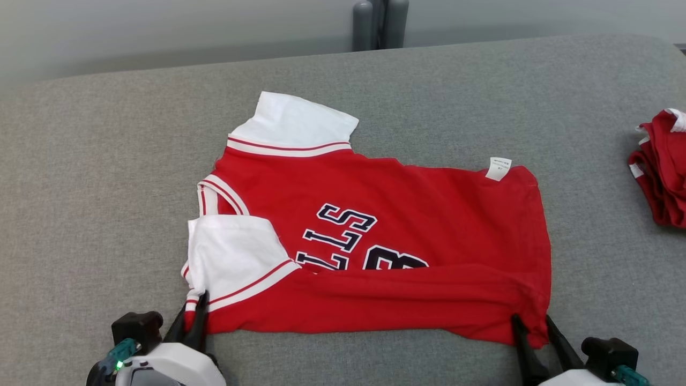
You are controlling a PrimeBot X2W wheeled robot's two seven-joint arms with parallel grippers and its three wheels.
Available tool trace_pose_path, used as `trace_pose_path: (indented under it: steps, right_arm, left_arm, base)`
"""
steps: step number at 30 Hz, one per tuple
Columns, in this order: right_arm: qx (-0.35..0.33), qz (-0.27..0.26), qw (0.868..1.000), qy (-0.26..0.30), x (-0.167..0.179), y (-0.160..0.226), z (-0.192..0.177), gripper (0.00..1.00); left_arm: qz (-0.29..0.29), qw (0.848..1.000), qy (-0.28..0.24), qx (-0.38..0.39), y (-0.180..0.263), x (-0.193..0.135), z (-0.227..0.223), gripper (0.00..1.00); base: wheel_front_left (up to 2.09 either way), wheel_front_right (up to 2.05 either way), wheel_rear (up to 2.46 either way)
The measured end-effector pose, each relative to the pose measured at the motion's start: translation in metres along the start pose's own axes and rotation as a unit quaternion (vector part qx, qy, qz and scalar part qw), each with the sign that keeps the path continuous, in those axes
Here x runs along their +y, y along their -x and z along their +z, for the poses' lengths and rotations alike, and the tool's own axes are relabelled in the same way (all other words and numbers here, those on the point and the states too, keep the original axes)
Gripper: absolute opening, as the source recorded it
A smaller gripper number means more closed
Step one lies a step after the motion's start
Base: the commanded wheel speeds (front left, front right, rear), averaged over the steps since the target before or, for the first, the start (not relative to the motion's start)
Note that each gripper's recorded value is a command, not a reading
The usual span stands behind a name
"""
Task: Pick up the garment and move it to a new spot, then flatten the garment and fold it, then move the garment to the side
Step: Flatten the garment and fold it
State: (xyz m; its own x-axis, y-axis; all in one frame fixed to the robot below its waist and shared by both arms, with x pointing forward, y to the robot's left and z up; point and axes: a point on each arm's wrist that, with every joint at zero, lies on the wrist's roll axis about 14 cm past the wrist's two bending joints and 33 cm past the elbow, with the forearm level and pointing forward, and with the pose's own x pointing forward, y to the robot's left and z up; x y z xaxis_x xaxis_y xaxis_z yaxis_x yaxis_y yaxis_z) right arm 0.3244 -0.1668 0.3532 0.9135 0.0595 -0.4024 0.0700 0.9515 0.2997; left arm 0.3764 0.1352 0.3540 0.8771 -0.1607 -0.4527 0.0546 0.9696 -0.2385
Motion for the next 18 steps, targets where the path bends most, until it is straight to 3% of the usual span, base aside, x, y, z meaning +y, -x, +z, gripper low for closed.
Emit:
trace_pose_path:
  steps: [9,18]
  right_arm:
    - [-0.009,0.016,1.000,0.002,0.006,-0.007,0.009,0.00]
    - [-0.001,0.020,0.999,0.036,-0.010,0.010,0.007,0.00]
  left_arm:
    - [0.007,0.999,0.011,-0.030,0.007,0.002,0.010,0.00]
    - [0.037,0.998,0.035,-0.033,0.046,0.009,0.000,0.00]
  base:
    - [0.00,0.00,0.00]
    - [0.00,0.00,0.00]
